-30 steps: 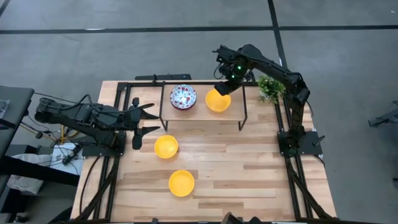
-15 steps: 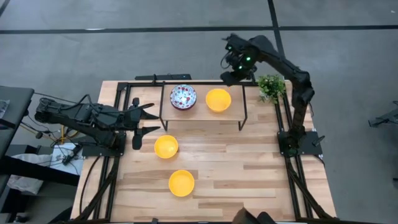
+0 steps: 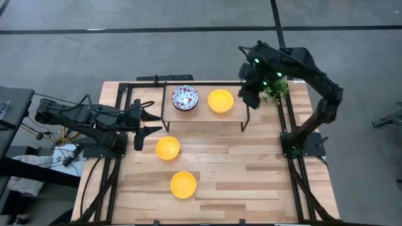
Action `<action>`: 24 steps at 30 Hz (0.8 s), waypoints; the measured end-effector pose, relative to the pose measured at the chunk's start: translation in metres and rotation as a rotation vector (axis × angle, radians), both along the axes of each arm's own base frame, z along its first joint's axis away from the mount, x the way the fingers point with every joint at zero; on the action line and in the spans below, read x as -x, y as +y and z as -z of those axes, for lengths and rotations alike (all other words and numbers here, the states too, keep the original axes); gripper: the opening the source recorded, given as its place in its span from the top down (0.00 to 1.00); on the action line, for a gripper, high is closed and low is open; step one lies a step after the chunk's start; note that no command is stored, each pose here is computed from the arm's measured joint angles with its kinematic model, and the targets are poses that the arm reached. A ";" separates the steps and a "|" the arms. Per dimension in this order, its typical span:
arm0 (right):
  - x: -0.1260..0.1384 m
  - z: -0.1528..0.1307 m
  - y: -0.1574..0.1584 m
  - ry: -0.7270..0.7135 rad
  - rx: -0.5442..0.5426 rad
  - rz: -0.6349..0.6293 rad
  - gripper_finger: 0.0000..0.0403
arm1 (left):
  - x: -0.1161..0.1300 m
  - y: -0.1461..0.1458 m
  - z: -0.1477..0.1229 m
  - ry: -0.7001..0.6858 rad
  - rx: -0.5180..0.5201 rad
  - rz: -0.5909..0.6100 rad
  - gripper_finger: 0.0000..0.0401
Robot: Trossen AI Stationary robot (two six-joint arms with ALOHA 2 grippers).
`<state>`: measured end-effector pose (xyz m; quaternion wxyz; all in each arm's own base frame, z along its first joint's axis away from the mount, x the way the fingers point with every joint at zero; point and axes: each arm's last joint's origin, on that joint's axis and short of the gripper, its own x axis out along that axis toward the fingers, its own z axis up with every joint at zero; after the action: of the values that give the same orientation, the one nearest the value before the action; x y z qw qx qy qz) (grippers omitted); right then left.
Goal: Pick & Place Mini bowls
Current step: Stack the top yellow bowl on the yellow bowl on the shelf
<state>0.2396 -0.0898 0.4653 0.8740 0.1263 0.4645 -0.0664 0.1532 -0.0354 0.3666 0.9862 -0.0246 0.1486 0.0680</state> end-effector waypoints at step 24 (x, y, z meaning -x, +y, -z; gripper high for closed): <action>0.100 0.060 0.067 -0.621 0.141 -0.154 0.86 | -0.041 -0.014 0.041 0.249 0.349 -0.147 0.57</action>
<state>0.1398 -0.0225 0.4048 0.9829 0.0440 0.1783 0.0097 0.1943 -0.0499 0.3255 0.9335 -0.1970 0.2766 0.1154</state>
